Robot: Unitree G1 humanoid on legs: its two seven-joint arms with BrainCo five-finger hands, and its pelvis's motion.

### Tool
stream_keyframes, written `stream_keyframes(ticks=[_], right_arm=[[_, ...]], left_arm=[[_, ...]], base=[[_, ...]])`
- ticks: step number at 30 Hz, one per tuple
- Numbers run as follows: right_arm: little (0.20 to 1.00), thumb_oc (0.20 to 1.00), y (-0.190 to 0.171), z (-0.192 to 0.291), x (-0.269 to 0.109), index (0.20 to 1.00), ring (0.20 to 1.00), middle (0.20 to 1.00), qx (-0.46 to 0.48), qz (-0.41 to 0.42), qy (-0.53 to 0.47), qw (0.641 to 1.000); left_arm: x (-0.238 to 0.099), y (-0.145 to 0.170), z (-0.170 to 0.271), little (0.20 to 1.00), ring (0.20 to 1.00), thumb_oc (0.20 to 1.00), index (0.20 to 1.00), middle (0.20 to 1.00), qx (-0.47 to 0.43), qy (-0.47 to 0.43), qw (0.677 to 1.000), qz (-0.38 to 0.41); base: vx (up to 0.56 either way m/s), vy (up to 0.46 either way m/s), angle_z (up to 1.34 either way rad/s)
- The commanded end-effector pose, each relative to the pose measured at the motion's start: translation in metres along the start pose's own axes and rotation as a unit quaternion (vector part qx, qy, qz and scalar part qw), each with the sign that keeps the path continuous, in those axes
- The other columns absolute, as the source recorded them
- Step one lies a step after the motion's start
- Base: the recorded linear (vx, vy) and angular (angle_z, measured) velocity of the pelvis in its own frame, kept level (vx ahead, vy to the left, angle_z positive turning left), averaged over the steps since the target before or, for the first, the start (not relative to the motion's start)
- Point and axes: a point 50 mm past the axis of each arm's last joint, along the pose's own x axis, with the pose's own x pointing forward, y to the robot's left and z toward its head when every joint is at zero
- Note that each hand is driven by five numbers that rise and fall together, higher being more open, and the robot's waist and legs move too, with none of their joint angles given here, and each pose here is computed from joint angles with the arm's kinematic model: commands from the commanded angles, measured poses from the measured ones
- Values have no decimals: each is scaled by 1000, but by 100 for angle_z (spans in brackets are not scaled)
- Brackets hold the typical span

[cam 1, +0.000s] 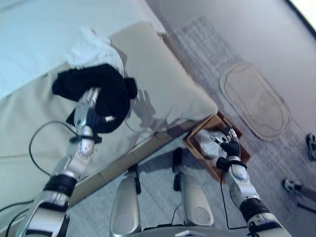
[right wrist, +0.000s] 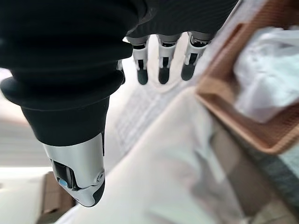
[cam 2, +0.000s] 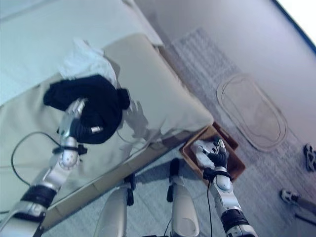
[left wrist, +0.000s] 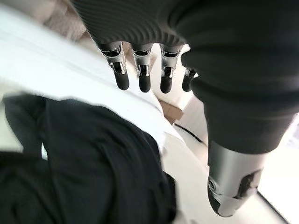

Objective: Pick up clothes into the bucket

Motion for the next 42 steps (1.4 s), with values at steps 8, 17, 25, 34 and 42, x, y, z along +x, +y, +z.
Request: stream_keyframes(ticks=[8,17,25,34,42], right_arm=[[1000,1000,17,67,12,1000,1000,1000,31,31,-152,987],[1000,1000,19,84,14,1000,1000,1000,28,42,-187,981],[1000,1000,22,90,17,1000,1000,1000,21,61,-197,978],[1000,1000,18,96,22,1000,1000,1000,24,57,-203,977],[1000,1000,19,96,23,1000,1000,1000,30,62,-203,977]], left_arm=[[29,37,-12,1000,1000,1000,1000,1000,127,0,985,115],[60,71,-22,1000,1000,1000,1000,1000,197,13,970,141],[75,65,-19,1000,1000,1000,1000,1000,279,-12,958,69],[75,42,-12,200,200,200,200,200,294,-43,955,-25],[68,30,-16,200,200,200,200,200,290,-40,955,-58]], base=[[-61,6,5],[-20,4,5],[0,0,0],[-1,3,0],[0,0,0]])
